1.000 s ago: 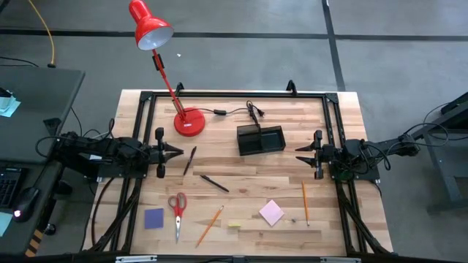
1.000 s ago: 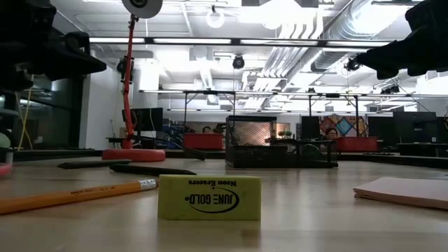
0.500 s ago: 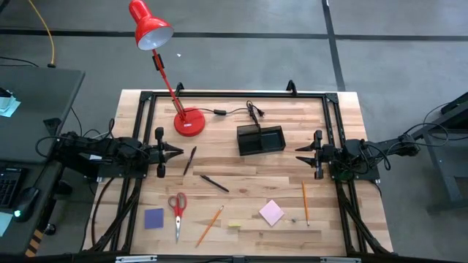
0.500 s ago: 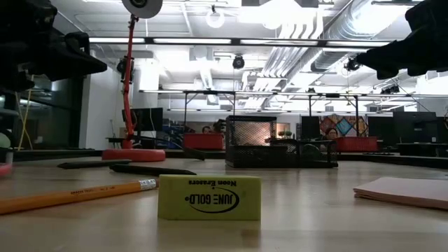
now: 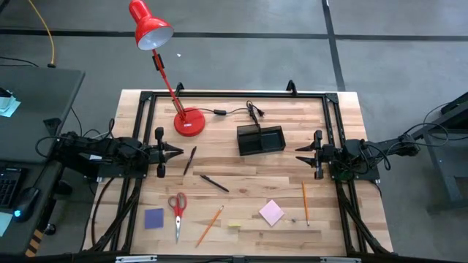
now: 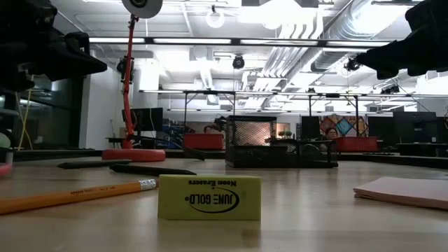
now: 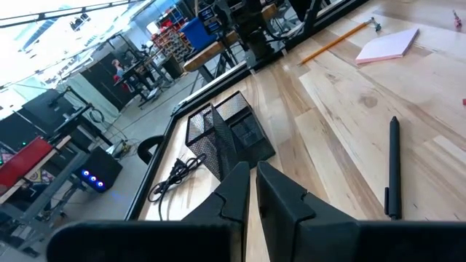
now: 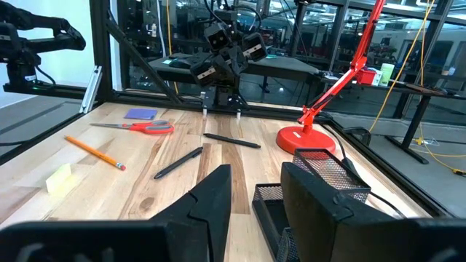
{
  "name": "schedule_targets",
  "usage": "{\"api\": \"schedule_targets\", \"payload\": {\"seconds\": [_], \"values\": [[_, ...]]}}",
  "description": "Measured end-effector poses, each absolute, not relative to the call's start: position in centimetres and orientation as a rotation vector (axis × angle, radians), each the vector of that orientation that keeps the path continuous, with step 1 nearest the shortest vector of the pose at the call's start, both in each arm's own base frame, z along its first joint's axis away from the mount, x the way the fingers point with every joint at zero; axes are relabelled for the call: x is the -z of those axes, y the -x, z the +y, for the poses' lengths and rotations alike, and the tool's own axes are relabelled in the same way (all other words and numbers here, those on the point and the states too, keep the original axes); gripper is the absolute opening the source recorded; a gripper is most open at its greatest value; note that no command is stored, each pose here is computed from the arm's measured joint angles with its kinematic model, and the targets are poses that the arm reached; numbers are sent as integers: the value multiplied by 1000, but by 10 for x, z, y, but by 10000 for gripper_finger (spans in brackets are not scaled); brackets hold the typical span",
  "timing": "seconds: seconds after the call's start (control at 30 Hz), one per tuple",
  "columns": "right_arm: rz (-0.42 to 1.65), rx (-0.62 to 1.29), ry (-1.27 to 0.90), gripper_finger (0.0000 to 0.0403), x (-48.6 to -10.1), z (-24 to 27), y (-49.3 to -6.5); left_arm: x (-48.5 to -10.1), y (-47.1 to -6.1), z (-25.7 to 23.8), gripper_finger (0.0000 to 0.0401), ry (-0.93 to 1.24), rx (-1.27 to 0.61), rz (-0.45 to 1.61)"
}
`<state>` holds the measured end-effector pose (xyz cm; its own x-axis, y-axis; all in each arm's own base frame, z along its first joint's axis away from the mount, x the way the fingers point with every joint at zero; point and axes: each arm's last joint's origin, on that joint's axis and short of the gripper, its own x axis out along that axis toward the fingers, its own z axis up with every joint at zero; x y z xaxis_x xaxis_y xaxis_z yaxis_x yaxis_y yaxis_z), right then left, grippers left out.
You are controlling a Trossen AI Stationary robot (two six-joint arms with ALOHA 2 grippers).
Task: Pick and place office supplies into organizer
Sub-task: Put the bottom black pen into the desk organizer
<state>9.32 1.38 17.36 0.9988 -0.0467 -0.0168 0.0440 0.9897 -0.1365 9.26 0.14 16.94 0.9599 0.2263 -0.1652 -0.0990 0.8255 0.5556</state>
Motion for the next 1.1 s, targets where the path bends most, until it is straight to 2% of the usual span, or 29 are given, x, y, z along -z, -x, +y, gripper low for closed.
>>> {"api": "schedule_targets", "payload": {"seconds": [0.9,1.03,1.1], "values": [[20,45,137,114,-174,14,-93,-169,-93,1,19,-575,-174,229],[2,97,134,114,-175,12,-93,-169,-93,1,19,-575,-174,229],[-11,98,59,114,-176,12,-93,-169,-93,1,19,-575,-174,229]]}}
